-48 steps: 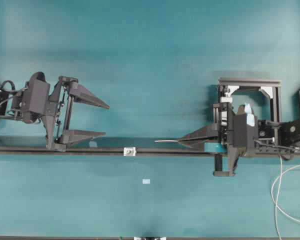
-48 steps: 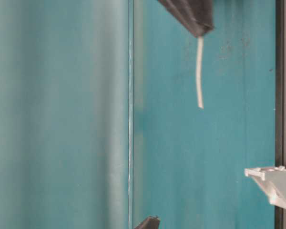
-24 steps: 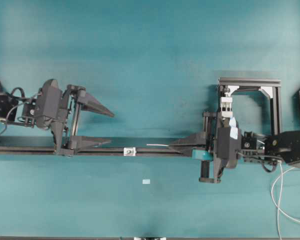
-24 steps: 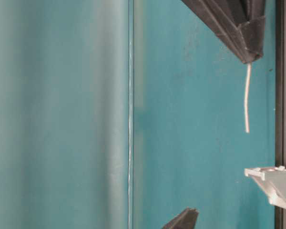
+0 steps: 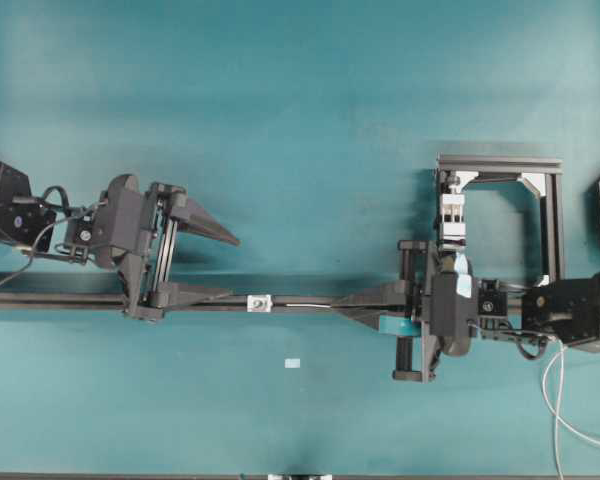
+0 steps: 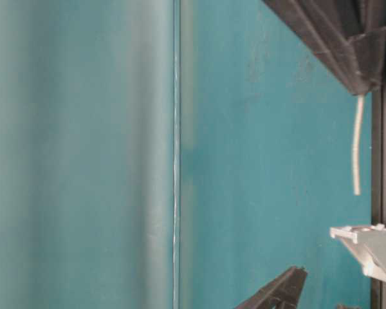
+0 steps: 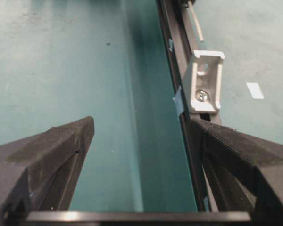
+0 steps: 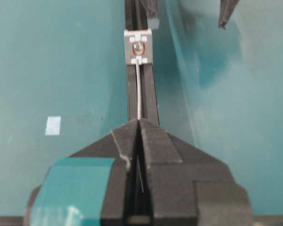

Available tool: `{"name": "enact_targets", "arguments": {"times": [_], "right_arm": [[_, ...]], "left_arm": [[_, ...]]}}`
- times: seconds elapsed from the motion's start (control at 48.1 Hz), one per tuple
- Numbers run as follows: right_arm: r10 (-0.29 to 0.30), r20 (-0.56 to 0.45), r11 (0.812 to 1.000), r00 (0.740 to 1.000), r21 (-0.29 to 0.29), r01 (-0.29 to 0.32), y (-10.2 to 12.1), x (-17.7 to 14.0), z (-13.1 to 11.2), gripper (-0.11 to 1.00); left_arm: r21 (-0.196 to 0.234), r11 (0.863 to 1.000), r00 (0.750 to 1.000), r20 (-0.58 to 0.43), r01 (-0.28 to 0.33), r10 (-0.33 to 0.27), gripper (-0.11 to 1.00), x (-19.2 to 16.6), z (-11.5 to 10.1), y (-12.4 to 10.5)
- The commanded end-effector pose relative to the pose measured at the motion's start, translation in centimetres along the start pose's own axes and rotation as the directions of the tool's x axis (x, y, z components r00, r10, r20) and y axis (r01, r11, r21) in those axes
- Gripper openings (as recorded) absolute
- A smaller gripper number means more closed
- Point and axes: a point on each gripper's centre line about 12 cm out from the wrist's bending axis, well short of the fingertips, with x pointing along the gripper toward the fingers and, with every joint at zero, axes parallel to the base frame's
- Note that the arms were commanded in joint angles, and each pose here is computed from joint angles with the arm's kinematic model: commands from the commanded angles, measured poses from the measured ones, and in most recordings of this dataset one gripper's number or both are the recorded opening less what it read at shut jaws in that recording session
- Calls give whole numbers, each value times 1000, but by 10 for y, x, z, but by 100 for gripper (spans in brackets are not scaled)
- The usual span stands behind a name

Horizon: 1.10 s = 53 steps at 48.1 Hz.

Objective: Insert the wire into the hole on the left side and pull it with the left arm.
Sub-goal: 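Push the wire tip through the white clip's hole with the right gripper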

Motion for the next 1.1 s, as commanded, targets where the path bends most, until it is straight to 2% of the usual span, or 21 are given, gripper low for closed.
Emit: {"name": "enact_targets", "arguments": {"times": [0.0, 0.561, 1.081], "right_arm": [[0, 26, 1000, 1000, 17, -1, 4, 2, 7, 5], [0, 58, 1000, 998, 11, -1, 8, 4, 4, 5], [-33, 57, 999, 998, 19, 32, 3, 6, 0, 5]], "left_arm": [[0, 1000, 999, 34, 10, -10, 60, 0, 7, -3], [0, 1000, 1000, 25, 11, -11, 59, -1, 5, -3], [-1, 1000, 1000, 25, 14, -14, 59, 0, 5, -4]]}}
